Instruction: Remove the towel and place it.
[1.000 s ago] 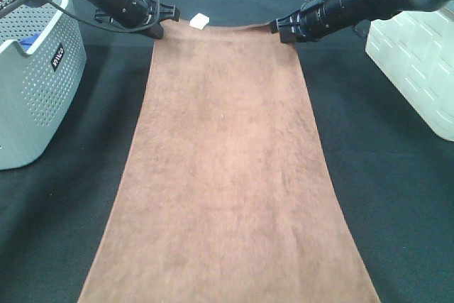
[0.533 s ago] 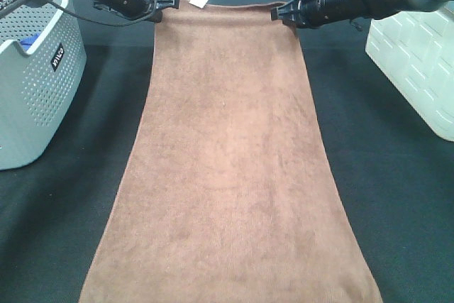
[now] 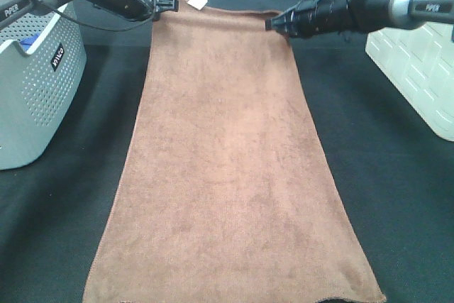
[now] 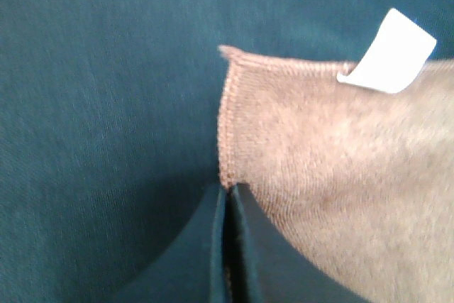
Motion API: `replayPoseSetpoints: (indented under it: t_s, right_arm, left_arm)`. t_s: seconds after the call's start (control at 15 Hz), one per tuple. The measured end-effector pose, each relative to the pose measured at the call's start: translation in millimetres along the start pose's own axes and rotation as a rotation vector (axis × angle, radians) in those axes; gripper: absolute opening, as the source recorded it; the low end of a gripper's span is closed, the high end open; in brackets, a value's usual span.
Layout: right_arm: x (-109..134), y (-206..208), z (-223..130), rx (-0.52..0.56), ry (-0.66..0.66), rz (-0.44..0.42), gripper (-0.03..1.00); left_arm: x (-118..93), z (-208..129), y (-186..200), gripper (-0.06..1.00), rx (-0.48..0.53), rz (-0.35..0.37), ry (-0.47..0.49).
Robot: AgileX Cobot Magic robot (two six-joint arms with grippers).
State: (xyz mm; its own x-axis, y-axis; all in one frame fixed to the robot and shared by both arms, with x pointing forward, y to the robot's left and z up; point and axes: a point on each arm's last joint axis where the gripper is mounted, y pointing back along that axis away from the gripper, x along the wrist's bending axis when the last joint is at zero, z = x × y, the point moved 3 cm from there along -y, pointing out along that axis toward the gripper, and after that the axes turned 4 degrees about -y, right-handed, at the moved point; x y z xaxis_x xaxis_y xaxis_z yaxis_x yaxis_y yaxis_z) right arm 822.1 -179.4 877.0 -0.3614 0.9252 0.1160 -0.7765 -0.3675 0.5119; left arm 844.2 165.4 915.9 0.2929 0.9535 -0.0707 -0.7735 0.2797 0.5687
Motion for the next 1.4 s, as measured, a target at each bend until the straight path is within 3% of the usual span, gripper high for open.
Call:
replayPoseSetpoints:
  t_s: [0.4,0.53,0.67,0.8,0.87,1.0,1.07,1.2,1.4]
  right_arm:
    - [-3.2,-15.1,-24.8,0.037,-0.035,0.002,0.04]
    - [-3.3,-15.1,-24.7,0.036,-0.036,0.002,0.16]
    - [-3.7,-15.4,-25.0,0.036,-0.036,-0.001,0.34]
    - [-4.3,-15.4,-24.7,0.033,-0.037,-0.006,0.48]
    - [-4.0,-15.4,-24.9,0.035,-0.049,-0.004,0.57]
    - [1.0,-15.0,-28.3,0.064,-0.050,0.041,0.62]
    - [3.4,-14.7,-30.6,0.083,-0.042,0.060,0.63]
    - [3.5,-14.1,-30.7,0.090,-0.024,0.060,0.63]
    - [-15.1,-9.6,-17.1,0.030,-0.001,-0.035,0.63]
  left_arm:
    - [4.1,-36.6,-27.3,0.00,0.050,0.006,0.009]
    - [5.0,-39.4,-30.7,0.00,0.039,0.010,0.013]
    - [5.2,-39.6,-31.4,0.03,0.034,0.011,0.013]
    - [5.4,-39.5,-31.4,0.13,0.034,0.013,0.011]
    - [6.1,-38.7,-31.4,0.27,0.027,0.018,0.002]
    - [6.8,-38.0,-31.4,0.50,0.021,0.024,-0.007]
    - [7.0,-37.5,-31.4,0.55,0.017,0.025,-0.008]
    - [7.0,-37.3,-31.4,0.57,0.015,0.026,-0.008]
    - [6.0,-36.9,-31.5,0.59,0.012,0.017,0.011]
